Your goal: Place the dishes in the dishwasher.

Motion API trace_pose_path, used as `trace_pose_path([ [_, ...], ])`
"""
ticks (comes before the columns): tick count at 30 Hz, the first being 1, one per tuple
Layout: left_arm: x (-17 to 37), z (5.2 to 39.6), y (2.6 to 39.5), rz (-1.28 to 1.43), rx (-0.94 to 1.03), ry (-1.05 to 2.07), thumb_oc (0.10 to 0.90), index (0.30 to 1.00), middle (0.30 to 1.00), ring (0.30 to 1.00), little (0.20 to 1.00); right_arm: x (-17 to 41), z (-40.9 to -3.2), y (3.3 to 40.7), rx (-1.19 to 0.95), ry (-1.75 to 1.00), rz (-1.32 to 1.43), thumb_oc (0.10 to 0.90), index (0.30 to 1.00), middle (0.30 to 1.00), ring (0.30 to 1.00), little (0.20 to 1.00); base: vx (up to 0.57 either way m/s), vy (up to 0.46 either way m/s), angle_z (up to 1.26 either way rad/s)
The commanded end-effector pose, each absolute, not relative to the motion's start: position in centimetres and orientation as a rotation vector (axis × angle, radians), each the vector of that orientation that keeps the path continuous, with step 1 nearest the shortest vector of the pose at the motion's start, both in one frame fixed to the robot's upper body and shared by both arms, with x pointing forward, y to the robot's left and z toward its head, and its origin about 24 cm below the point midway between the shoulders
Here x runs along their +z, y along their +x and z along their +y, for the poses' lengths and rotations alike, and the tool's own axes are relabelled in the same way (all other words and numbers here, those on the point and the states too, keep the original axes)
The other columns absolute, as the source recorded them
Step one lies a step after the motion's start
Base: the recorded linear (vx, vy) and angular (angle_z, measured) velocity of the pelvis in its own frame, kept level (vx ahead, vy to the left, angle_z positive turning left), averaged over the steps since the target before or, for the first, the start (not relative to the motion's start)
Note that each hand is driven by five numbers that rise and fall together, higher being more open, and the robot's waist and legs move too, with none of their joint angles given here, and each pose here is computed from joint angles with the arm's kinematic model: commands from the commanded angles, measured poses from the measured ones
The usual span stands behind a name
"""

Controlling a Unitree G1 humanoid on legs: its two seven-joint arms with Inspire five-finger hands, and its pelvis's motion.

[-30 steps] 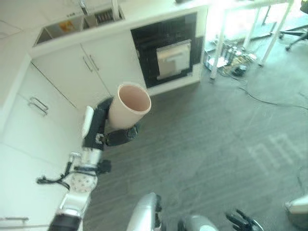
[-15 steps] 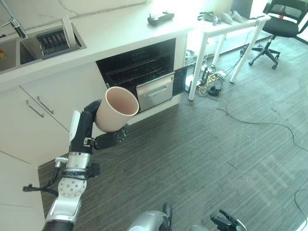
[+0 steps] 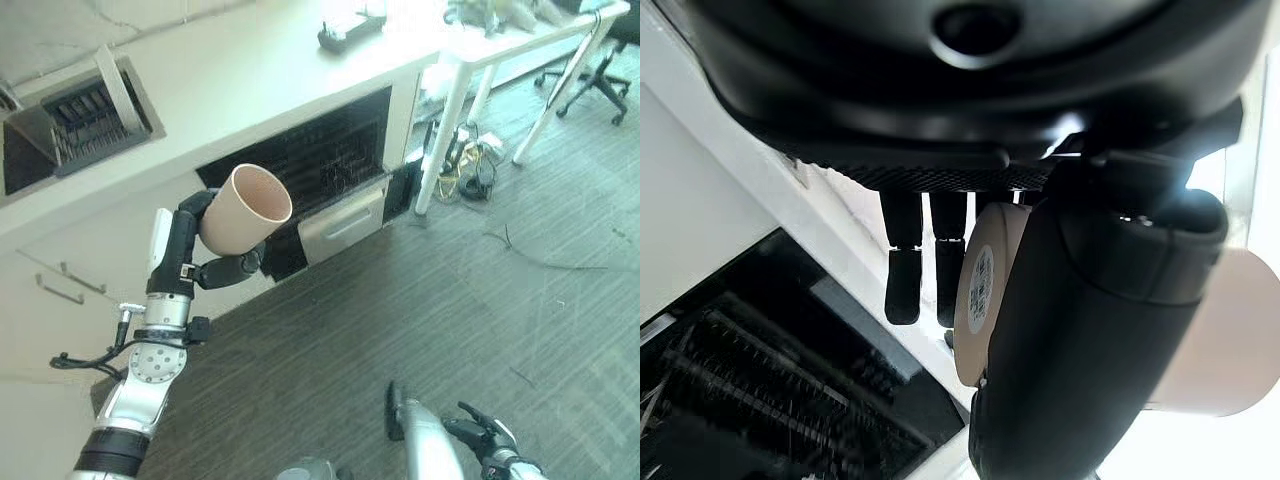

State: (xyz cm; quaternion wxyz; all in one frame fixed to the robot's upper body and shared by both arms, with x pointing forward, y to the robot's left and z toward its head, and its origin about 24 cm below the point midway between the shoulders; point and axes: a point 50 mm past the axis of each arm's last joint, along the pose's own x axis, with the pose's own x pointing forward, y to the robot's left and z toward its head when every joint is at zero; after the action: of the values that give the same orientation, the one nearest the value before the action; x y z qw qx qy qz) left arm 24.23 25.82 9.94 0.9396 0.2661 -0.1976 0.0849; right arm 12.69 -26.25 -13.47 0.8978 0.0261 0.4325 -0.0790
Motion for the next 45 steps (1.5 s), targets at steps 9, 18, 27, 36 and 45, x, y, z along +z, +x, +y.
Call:
trace_pose_path([
  [9, 19.0, 24.3, 24.2, -0.865, 0.169, 0.461, 0.400, 0.300, 0.300, 0.300, 0.300, -12.1, -27.8, 14.0, -0.218, 0.014, 0.772, 0.800, 0.900, 0.900, 0.900, 0.900, 0.23, -0.386, 0.19],
  [18, 17.7, 24.1, 23.8, -0.864, 0.194, 0.471, 0.400, 0.300, 0.300, 0.300, 0.300, -12.7, -25.9, 14.1, -0.189, 0.010, 0.781, 0.800, 0.900, 0.900, 0.900, 0.900, 0.13, 0.013, -0.24],
  [27, 18.0, 24.4, 23.5, -0.886, 0.191, 0.530, 0.400, 0.300, 0.300, 0.300, 0.300, -12.4, -24.9, 14.8, -0.147, 0.004, 0.730, 0.800, 0.900, 0.900, 0.900, 0.900, 0.05, 0.028, 0.06],
  [36, 19.4, 24.0, 24.9, -0.884, 0.158, 0.521, 0.400, 0.300, 0.300, 0.300, 0.300, -11.3, -24.5, 17.2, -0.042, -0.022, 0.664, 0.800, 0.900, 0.900, 0.900, 0.900, 0.16, -0.275, 0.42],
  [45, 19.3, 23.7, 24.0, -0.904, 0.210, 0.437, 0.400, 0.300, 0.300, 0.300, 0.300, -10.9, -26.3, 17.6, -0.120, -0.046, 0.726, 0.800, 0.900, 0.900, 0.900, 0.900, 0.31, -0.587, 0.34],
])
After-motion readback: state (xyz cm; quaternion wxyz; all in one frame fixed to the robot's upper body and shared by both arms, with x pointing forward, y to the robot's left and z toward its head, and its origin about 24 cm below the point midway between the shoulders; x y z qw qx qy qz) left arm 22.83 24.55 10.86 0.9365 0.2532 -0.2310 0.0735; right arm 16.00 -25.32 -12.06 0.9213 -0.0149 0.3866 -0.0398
